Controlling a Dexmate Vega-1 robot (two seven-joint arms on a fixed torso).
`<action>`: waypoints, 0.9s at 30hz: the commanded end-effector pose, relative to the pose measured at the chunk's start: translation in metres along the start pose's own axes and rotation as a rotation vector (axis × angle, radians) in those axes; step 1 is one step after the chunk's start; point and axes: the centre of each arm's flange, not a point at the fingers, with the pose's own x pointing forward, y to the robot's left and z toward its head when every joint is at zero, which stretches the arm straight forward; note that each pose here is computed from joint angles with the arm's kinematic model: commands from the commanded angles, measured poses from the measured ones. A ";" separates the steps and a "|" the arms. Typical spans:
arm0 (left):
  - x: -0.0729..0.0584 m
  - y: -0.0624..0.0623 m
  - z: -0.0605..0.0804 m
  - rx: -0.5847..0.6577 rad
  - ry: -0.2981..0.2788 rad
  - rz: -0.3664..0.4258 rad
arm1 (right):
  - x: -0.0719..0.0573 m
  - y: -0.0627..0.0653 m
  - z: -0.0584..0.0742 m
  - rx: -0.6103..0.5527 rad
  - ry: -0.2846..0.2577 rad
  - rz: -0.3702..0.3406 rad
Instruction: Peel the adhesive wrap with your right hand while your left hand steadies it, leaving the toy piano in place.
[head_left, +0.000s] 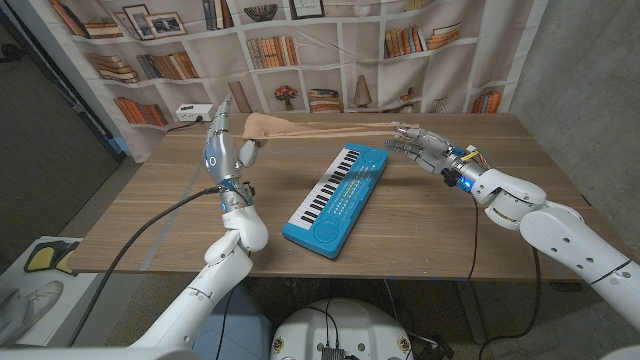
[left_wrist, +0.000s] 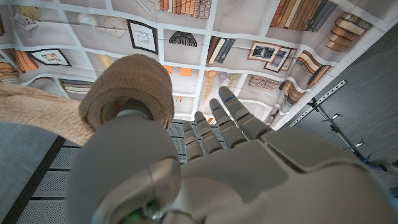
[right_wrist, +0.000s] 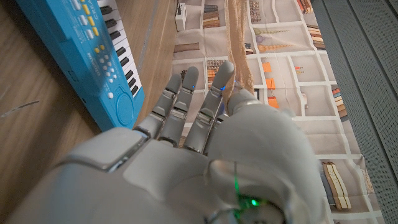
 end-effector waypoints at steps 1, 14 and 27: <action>0.001 -0.001 -0.004 0.005 0.005 -0.004 | -0.003 -0.005 0.001 0.004 -0.009 -0.024; 0.002 -0.002 -0.006 0.008 0.007 -0.006 | -0.003 -0.004 0.005 0.004 -0.021 -0.020; 0.001 -0.009 -0.004 -0.021 0.025 -0.002 | 0.006 0.010 0.000 -0.007 -0.002 0.038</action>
